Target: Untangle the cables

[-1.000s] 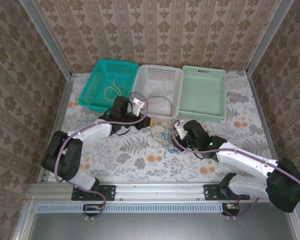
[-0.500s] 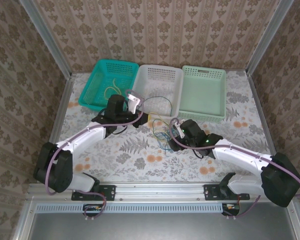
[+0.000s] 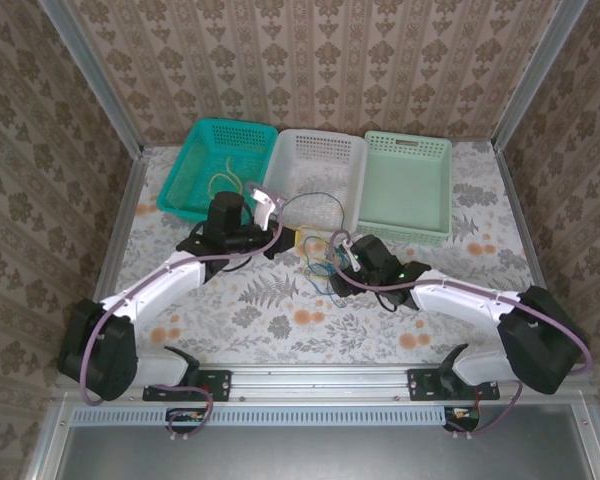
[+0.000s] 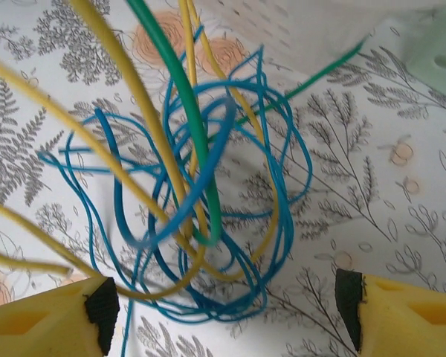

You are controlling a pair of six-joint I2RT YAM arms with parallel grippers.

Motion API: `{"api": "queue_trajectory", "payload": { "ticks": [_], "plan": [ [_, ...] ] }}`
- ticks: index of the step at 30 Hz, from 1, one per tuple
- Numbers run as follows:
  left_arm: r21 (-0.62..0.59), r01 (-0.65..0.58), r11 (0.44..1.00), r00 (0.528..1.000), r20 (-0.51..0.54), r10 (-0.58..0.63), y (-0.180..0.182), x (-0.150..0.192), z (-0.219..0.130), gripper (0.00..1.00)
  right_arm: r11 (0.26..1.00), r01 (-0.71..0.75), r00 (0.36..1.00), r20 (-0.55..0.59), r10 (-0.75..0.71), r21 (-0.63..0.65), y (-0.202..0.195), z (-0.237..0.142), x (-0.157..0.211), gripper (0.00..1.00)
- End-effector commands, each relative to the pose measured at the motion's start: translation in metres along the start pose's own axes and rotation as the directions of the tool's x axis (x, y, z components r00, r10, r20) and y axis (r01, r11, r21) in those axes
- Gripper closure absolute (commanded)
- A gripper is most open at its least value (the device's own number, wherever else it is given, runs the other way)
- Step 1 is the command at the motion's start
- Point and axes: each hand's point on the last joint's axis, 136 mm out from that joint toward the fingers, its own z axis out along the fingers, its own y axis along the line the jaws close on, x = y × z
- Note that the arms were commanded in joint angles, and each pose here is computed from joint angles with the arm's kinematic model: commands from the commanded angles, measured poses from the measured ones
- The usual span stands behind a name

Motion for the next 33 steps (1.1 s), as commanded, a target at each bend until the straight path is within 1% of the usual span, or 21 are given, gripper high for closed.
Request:
{"api": "queue_trajectory", "payload": {
  "ticks": [1,3,4,7,8,9,11,14,15,16,19,21,25,28,31,32,33],
  "plan": [
    [0.07,-0.028,0.997,0.999,0.027,0.026,-0.019,-0.002,-0.007,1.0,0.999,-0.008,0.999,0.045,0.01,-0.036,0.008,0.003,-0.021,0.21],
    [0.085,-0.026,0.996,0.999,0.031,0.024,-0.022,0.0,-0.009,1.0,0.999,-0.005,1.0,0.027,0.006,-0.045,0.01,0.013,-0.017,0.23],
    [0.086,-0.024,0.996,0.999,0.033,0.022,-0.023,0.001,-0.01,1.0,0.999,-0.003,1.0,0.024,0.004,-0.054,0.012,0.015,-0.018,0.27],
    [0.07,-0.025,0.997,0.999,0.044,0.022,-0.022,0.003,-0.014,1.0,0.998,0.0,1.0,-0.001,0.0,-0.068,0.015,0.021,-0.016,0.42],
    [0.061,-0.026,0.998,0.998,0.05,0.023,-0.021,0.003,-0.016,1.0,0.998,0.004,1.0,-0.013,-0.005,-0.069,0.016,0.022,-0.015,0.46],
    [0.054,-0.027,0.998,0.998,0.058,0.024,-0.02,0.002,-0.018,1.0,0.998,0.006,1.0,-0.028,-0.008,-0.067,0.015,0.023,-0.012,0.48],
    [0.027,-0.031,0.999,0.997,0.077,0.029,-0.018,-0.003,-0.023,1.0,0.998,0.014,0.998,-0.065,-0.018,-0.06,0.014,0.025,-0.005,0.49],
    [-0.03,-0.032,0.999,0.994,0.104,0.035,-0.011,-0.009,-0.033,1.0,1.0,0.014,0.993,-0.117,-0.014,-0.005,0.004,0.025,0.006,0.5],
    [-0.075,-0.028,0.997,0.992,0.123,0.038,-0.004,-0.014,-0.038,1.0,1.0,0.013,0.992,-0.125,-0.011,0.009,0.001,0.024,0.008,0.51],
    [-0.096,-0.03,0.995,0.99,0.136,0.043,-0.001,-0.017,-0.043,1.0,1.0,0.009,0.992,-0.129,-0.005,0.028,-0.002,0.023,0.01,0.51],
    [-0.13,-0.04,0.991,0.984,0.166,0.062,0.0,-0.024,-0.056,1.0,0.998,-0.013,0.991,-0.133,0.022,0.064,-0.01,0.02,0.014,0.51],
    [-0.167,-0.031,0.986,0.978,0.199,0.064,0.007,-0.031,-0.07,1.0,0.997,-0.023,0.99,-0.137,0.033,0.076,-0.013,0.02,0.017,0.52],
    [-0.142,-0.028,0.99,0.974,0.217,0.058,-0.002,-0.035,-0.08,1.0,0.993,-0.035,0.985,-0.167,0.053,0.112,-0.019,0.023,0.023,0.59],
    [-0.118,-0.018,0.993,0.973,0.226,0.045,-0.006,-0.035,-0.082,1.0,0.995,-0.037,0.982,-0.18,0.054,0.097,-0.016,0.025,0.023,0.62],
    [-0.106,-0.004,0.994,0.969,0.246,0.03,-0.006,-0.034,-0.081,1.0,0.996,-0.061,0.987,-0.145,0.071,0.07,-0.011,0.021,0.014,0.6],
    [-0.104,0.004,0.995,0.968,0.249,0.022,-0.005,-0.034,-0.081,1.0,0.996,-0.073,0.989,-0.123,0.08,0.055,-0.008,0.018,0.01,0.58],
    [-0.102,0.007,0.995,0.967,0.252,0.019,-0.005,-0.033,-0.08,1.0,0.996,-0.085,0.991,-0.103,0.088,0.039,-0.006,0.016,0.007,0.53]
  ]
}}
